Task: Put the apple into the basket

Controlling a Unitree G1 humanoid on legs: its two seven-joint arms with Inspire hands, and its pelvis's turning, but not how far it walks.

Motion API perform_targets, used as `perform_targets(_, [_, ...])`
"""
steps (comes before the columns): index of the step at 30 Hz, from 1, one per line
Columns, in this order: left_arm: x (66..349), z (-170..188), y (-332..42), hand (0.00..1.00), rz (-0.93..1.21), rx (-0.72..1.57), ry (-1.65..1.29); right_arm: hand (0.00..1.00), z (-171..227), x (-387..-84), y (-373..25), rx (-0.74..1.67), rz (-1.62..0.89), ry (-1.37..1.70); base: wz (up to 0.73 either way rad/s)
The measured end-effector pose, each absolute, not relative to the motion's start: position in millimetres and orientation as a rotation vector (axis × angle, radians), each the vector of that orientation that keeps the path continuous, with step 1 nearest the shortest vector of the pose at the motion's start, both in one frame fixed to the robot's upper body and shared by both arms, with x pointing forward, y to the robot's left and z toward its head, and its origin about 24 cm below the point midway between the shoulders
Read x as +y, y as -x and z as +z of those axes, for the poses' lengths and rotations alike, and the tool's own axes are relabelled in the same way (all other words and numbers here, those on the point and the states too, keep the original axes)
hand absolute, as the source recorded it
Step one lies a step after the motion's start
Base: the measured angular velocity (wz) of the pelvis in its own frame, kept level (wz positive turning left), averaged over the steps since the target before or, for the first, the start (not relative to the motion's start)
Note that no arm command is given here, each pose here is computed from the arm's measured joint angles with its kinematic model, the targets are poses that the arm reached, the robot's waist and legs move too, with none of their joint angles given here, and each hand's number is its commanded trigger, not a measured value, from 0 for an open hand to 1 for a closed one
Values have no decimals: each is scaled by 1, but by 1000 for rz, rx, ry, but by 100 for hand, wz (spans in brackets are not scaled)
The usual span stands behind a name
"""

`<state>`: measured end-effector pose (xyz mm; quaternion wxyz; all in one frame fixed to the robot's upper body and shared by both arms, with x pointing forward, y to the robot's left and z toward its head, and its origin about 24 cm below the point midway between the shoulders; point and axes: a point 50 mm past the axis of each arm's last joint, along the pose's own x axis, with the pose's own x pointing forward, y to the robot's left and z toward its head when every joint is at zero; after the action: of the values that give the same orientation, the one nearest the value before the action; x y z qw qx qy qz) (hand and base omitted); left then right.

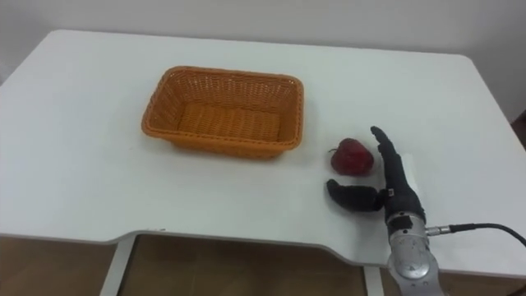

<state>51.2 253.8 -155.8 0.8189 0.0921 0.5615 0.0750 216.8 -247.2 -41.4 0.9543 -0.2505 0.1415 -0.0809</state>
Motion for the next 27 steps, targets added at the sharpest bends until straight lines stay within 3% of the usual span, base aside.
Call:
perform_targets(13, [253,-156,-50,0,157,1192,-195,100,-32,-262,-217,246,-271,564,2])
perform_targets(27, [252,-156,-51,0,158,1187,-192,100,-26,-247,-219,234,-270,508,-2])
